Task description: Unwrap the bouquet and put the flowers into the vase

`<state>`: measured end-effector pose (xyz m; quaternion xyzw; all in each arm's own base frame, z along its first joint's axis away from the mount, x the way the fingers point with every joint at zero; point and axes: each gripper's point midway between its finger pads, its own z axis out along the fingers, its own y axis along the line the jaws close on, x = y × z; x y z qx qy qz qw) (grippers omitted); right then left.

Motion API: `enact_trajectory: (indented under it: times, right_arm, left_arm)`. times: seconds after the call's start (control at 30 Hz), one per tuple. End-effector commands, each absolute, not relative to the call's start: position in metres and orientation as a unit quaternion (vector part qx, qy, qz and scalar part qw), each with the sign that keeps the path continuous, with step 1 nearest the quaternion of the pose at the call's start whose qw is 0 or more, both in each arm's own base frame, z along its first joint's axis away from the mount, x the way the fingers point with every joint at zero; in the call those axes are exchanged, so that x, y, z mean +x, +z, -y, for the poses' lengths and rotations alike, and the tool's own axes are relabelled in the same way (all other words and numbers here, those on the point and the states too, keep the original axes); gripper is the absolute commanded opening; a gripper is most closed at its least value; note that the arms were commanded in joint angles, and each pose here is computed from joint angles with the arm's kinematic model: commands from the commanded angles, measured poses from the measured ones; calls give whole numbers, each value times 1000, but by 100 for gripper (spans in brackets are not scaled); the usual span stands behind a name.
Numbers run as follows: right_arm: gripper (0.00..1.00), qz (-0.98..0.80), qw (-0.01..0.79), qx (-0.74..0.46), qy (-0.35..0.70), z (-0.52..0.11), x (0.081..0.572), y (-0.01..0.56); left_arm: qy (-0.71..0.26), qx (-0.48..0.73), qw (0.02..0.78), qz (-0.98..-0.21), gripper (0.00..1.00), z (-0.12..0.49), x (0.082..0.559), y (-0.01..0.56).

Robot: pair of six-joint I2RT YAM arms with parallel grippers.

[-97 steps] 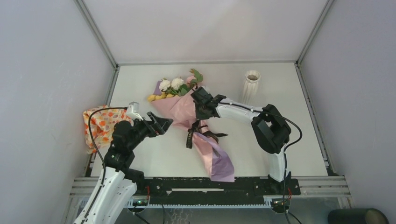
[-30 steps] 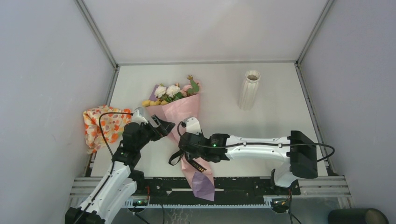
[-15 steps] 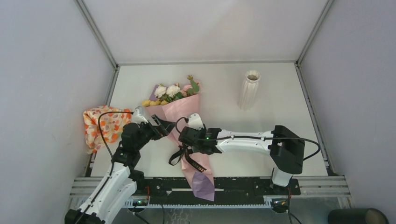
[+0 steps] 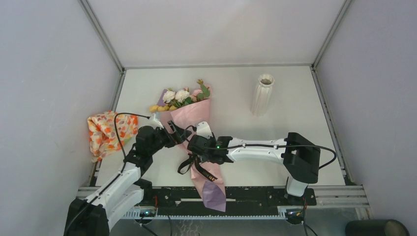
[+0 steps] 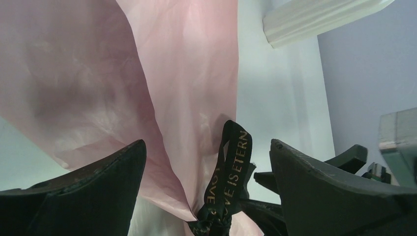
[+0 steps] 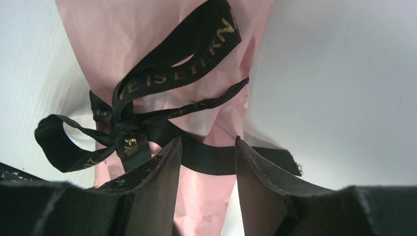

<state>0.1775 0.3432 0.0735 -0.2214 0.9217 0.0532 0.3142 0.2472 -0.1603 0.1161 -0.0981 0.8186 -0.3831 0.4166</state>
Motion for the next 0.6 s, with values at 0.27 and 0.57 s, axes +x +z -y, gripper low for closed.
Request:
enact_trajectory:
  times: [0.27, 0.57]
  right_arm:
    - [49, -929, 285, -224, 73, -348, 163, 50]
    - [25, -930, 287, -216, 77, -349, 162, 54]
  left_arm:
    - [-392, -85, 444, -801, 100, 171, 272, 137]
    - [-376, -89, 438, -812, 100, 170, 282, 122]
